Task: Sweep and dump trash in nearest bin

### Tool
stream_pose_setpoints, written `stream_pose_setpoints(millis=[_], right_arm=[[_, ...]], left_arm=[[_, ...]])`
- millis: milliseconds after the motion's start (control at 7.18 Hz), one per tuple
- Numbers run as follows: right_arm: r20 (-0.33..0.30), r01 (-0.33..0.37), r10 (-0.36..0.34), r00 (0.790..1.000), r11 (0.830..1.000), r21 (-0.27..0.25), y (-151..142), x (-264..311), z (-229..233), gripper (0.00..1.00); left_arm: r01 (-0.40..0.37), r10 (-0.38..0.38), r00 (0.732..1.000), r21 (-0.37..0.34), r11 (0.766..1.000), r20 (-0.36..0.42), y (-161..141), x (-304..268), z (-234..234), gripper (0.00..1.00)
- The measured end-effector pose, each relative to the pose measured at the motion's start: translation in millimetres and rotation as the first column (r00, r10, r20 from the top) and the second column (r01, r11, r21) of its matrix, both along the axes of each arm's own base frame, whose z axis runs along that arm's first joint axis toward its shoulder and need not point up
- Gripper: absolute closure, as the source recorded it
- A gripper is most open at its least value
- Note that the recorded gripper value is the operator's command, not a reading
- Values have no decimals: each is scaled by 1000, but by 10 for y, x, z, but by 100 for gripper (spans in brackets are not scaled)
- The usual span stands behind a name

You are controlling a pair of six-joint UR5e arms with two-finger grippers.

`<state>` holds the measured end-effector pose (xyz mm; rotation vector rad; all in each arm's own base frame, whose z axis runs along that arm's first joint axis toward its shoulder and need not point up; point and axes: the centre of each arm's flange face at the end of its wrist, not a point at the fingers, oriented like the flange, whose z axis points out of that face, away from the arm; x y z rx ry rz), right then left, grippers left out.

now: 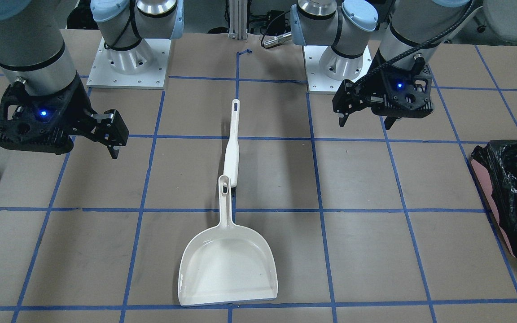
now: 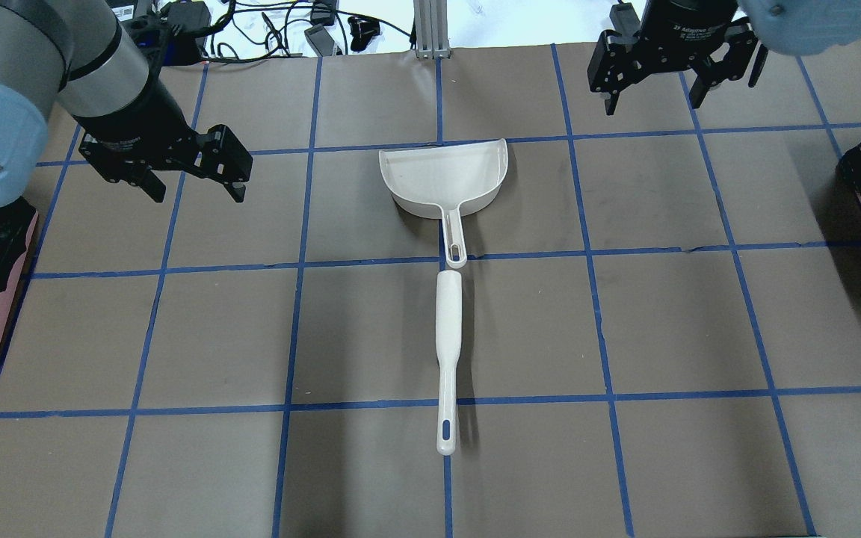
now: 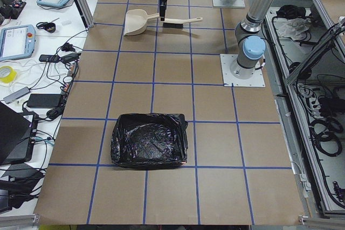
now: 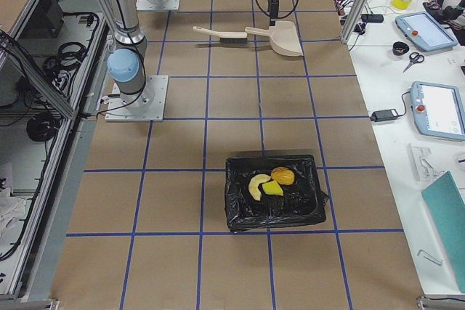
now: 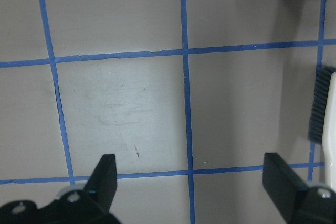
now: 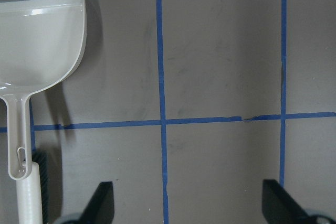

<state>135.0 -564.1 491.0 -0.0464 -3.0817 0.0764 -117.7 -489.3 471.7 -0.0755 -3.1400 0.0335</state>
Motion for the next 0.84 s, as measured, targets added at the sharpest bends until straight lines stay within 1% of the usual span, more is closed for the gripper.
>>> stream_pose_setpoints(millis=[139, 418, 697, 836], right_arm=[[25, 11, -11, 1000, 1000, 20, 2, -71, -20, 1], [50, 11, -13, 999, 999, 45, 9, -136, -69, 1], [77, 7, -10, 997, 999, 47, 14, -115, -68, 0], [83, 5, -9, 996, 999, 45, 15, -110, -62, 0]], left_arm=[[0, 0, 1000, 3, 1000, -2, 7, -1, -3, 0], [0, 0, 1000, 6, 1000, -3, 13, -3, -6, 0], [-3, 3, 1000, 6, 1000, -4, 18, 5, 2, 0], [-22, 22, 1000, 6, 1000, -4, 18, 20, 3, 0]])
